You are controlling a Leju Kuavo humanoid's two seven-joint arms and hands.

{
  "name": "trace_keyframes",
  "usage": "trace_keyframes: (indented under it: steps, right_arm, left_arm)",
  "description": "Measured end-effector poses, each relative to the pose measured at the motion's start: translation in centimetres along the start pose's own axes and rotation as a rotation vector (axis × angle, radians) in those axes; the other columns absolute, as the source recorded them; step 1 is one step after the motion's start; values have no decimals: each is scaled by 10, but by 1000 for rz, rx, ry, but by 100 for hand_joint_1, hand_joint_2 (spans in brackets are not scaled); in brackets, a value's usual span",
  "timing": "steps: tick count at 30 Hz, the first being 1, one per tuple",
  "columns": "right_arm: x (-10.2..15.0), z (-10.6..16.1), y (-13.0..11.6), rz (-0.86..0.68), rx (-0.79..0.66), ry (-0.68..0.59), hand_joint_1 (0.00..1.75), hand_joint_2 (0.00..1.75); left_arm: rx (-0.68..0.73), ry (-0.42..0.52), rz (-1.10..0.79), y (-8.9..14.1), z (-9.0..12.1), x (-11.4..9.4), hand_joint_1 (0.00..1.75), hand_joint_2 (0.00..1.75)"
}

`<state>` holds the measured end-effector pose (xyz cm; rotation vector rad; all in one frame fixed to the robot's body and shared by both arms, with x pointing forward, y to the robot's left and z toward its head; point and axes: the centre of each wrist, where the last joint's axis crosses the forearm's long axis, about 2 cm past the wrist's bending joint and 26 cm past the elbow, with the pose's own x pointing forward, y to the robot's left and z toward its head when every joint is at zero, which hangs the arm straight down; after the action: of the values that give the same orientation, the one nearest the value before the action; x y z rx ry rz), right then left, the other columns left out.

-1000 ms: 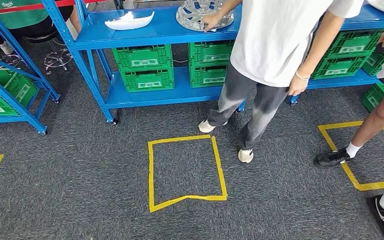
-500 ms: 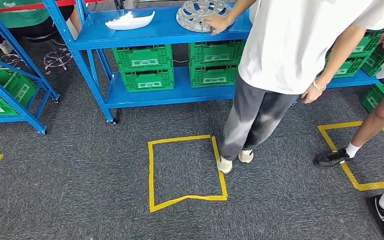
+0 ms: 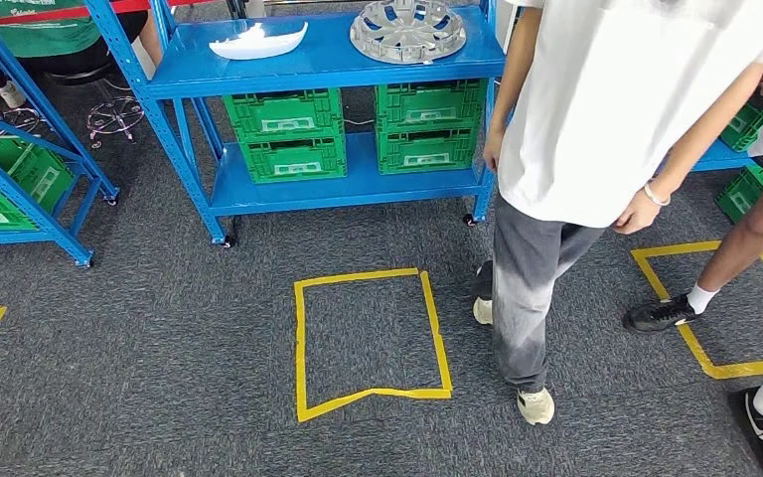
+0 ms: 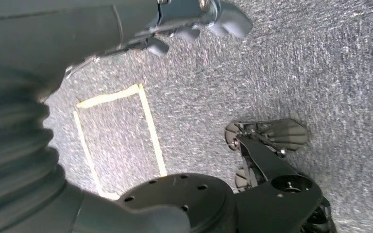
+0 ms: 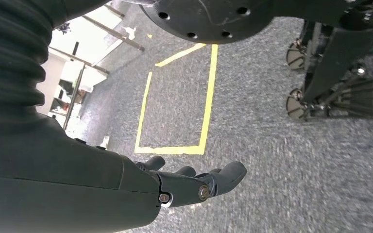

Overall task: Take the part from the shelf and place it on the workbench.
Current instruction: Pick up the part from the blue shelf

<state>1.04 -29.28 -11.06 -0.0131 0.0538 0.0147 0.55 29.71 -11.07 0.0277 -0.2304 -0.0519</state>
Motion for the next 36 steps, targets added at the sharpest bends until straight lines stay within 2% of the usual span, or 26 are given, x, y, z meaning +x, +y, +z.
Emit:
trace_keyframes:
  steps: [7,15,36]
  right_arm:
    - [3,0,-1,5,-8,-4,0,175]
    - [16,1,-6,14,-48,-8,0,175]
    - [31,1,2,8,-80,24,0,175]
  left_arm:
    - [8,8,-33,2,-1,2,0,175]
    - [60,76,-182,6,-5,16,0,175]
    - [102,200,-451,-7,-9,41,0,175]
